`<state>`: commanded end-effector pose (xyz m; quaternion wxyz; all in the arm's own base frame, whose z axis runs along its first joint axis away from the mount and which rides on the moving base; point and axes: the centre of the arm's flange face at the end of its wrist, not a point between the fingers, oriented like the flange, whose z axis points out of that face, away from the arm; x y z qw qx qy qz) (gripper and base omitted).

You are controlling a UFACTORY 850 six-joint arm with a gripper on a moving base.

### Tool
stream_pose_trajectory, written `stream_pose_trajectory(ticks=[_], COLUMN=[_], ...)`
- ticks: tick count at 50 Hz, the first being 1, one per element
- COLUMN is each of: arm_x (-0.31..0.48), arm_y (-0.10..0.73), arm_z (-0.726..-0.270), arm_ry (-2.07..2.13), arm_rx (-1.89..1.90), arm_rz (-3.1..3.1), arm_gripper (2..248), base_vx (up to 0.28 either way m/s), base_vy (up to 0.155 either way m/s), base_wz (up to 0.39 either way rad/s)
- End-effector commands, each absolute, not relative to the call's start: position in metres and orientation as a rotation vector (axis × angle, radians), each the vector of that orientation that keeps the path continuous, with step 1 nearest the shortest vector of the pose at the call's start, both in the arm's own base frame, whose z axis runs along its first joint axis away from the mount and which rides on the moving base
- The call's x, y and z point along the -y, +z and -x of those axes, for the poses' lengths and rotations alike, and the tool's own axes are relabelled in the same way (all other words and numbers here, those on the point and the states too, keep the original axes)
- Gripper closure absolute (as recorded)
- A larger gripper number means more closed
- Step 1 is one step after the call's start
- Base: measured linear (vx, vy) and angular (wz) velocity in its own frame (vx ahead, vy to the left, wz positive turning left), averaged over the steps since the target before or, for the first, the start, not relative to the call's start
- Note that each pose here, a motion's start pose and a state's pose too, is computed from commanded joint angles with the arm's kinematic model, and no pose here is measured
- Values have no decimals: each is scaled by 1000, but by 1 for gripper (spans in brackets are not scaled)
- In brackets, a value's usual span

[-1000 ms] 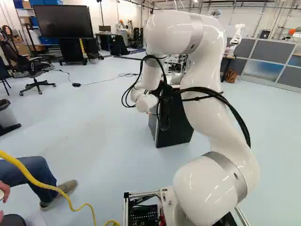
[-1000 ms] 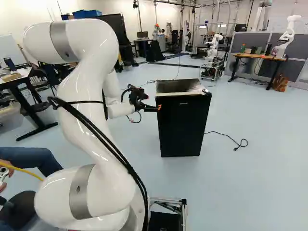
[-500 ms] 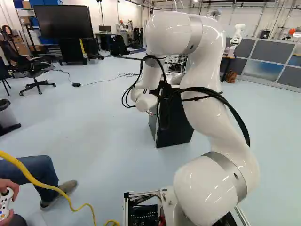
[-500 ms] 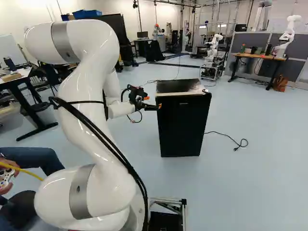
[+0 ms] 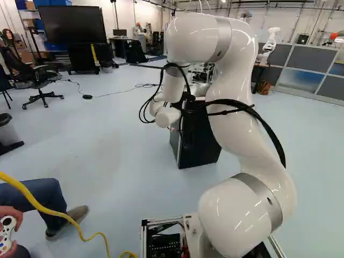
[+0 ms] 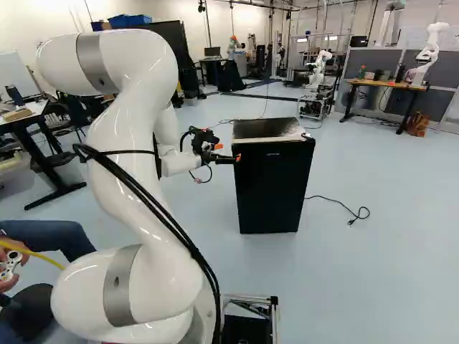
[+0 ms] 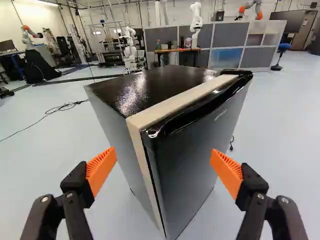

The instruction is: Grab a drink from the fridge

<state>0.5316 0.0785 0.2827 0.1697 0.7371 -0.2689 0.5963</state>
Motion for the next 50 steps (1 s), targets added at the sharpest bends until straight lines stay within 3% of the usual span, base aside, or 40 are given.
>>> stream_pose_trajectory(ticks=[50], arm_x=[-47], arm_y=[282], arm_z=[-543], arm_ry=[1670], arm_rx=[824], arm_rz=[-2045], arm_gripper=[3], base_vx=[0], base_vy=[0], base_wz=[0])
